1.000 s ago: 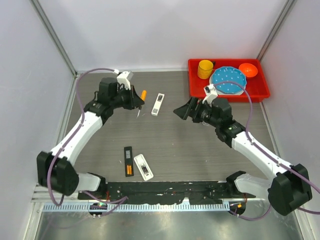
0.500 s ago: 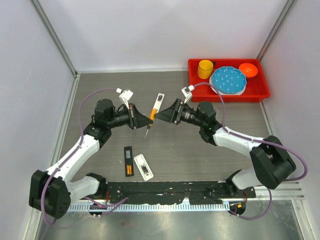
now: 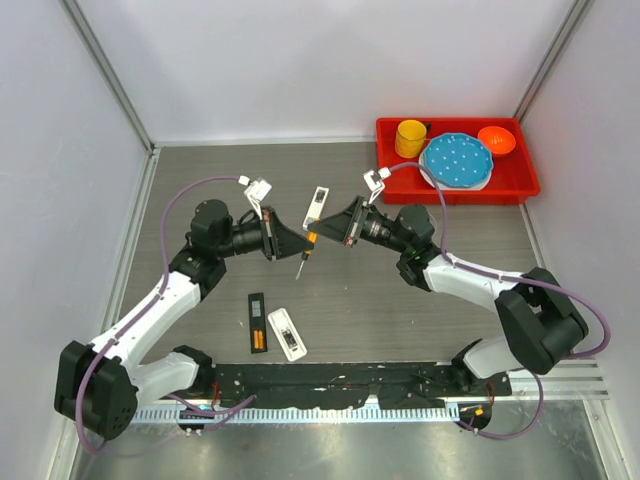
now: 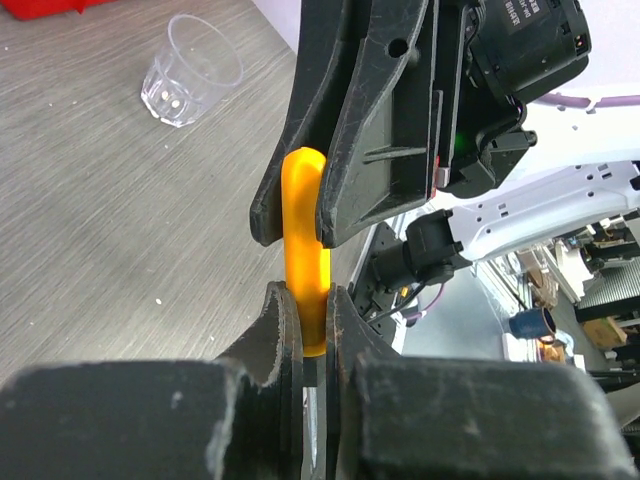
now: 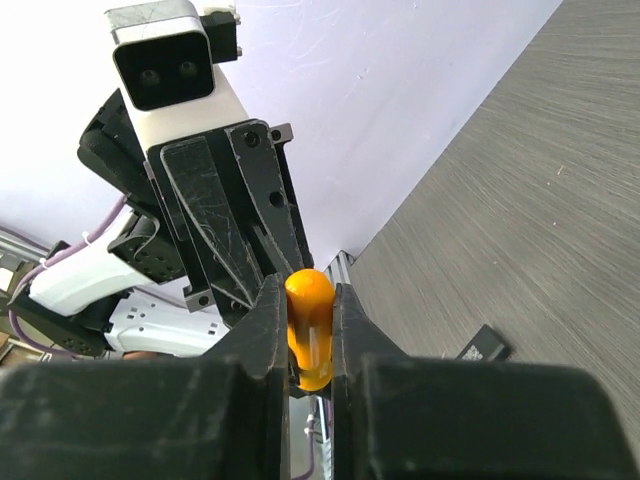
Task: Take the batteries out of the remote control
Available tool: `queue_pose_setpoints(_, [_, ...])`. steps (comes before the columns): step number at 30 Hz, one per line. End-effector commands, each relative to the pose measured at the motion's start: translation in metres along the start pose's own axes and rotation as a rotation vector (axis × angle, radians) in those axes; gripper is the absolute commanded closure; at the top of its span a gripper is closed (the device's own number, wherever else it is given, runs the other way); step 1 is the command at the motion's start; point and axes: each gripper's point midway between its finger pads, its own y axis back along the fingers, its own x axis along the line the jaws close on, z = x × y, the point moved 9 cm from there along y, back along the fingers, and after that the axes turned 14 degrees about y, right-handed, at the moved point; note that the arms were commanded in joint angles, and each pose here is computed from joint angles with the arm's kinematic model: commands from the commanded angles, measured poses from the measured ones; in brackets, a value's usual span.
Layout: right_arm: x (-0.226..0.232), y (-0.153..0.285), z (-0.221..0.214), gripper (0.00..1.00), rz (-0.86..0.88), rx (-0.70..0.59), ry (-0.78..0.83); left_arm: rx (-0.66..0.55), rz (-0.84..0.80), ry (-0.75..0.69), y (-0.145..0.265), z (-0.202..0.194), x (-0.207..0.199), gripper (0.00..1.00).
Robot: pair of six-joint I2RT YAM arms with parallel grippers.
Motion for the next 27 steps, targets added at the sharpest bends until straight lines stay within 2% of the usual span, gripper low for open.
queue_pose_setpoints(1, [0.014, -0.002, 0.008, 0.99, 0.078, -0.037, 0.03, 0.003, -0.027, -0.055, -0.001, 0.003, -0.005, 0.98])
queue_pose_setpoints(2, [0.014, -0.001, 0.008, 0.99, 0.078, -0.039, 0.036, 0.009, -0.016, -0.051, 0.0, 0.003, -0.005, 0.92])
queue_pose_setpoints(3, [0.014, -0.001, 0.008, 0.99, 0.075, -0.04, 0.036, 0.002, 0.002, -0.065, 0.001, 0.003, -0.005, 0.79])
queue_pose_setpoints(4, [0.012, -0.001, 0.008, 0.99, 0.058, -0.032, 0.051, -0.017, 0.035, -0.065, 0.002, 0.005, -0.003, 0.54])
queue_pose_setpoints(6, [0.011, 0.0, 0.01, 0.99, 0.018, -0.026, 0.078, -0.03, 0.062, -0.077, 0.006, 0.004, -0.006, 0.37])
queue_pose_setpoints(7, [0.009, 0.002, 0.012, 0.99, -0.057, -0.024, 0.071, -0.035, 0.069, -0.086, 0.008, 0.004, -0.006, 0.27])
queue_pose_setpoints(9, [0.005, 0.008, 0.01, 0.99, -0.16, 0.002, 0.099, -0.052, 0.091, -0.094, 0.01, 0.003, -0.004, 0.21])
queue_pose_setpoints(13, [0.007, 0.02, 0.019, 0.99, -0.311, -0.03, 0.143, -0.056, 0.152, -0.097, 0.006, 0.001, 0.004, 0.2])
queue_pose_setpoints(17, [0.014, 0.023, 0.021, 0.99, -0.296, -0.035, 0.144, -0.013, 0.123, -0.096, -0.01, 0.001, 0.005, 0.21])
queue_pose_setpoints(21, [0.017, 0.023, 0.02, 0.99, -0.258, -0.05, 0.124, 0.05, 0.063, -0.093, -0.028, -0.004, 0.001, 0.26])
queue_pose_setpoints(23, [0.016, 0.023, 0.018, 0.99, -0.254, -0.043, 0.117, 0.057, 0.023, -0.104, -0.034, -0.006, -0.003, 0.32])
queue_pose_setpoints(26, [0.017, 0.024, 0.017, 0.99, -0.246, -0.039, 0.109, 0.068, 0.007, -0.099, -0.04, -0.009, -0.002, 0.56])
queue_pose_setpoints(27, [0.018, 0.024, 0.018, 0.99, -0.245, -0.044, 0.107, 0.073, 0.008, -0.093, -0.041, -0.01, -0.002, 0.77])
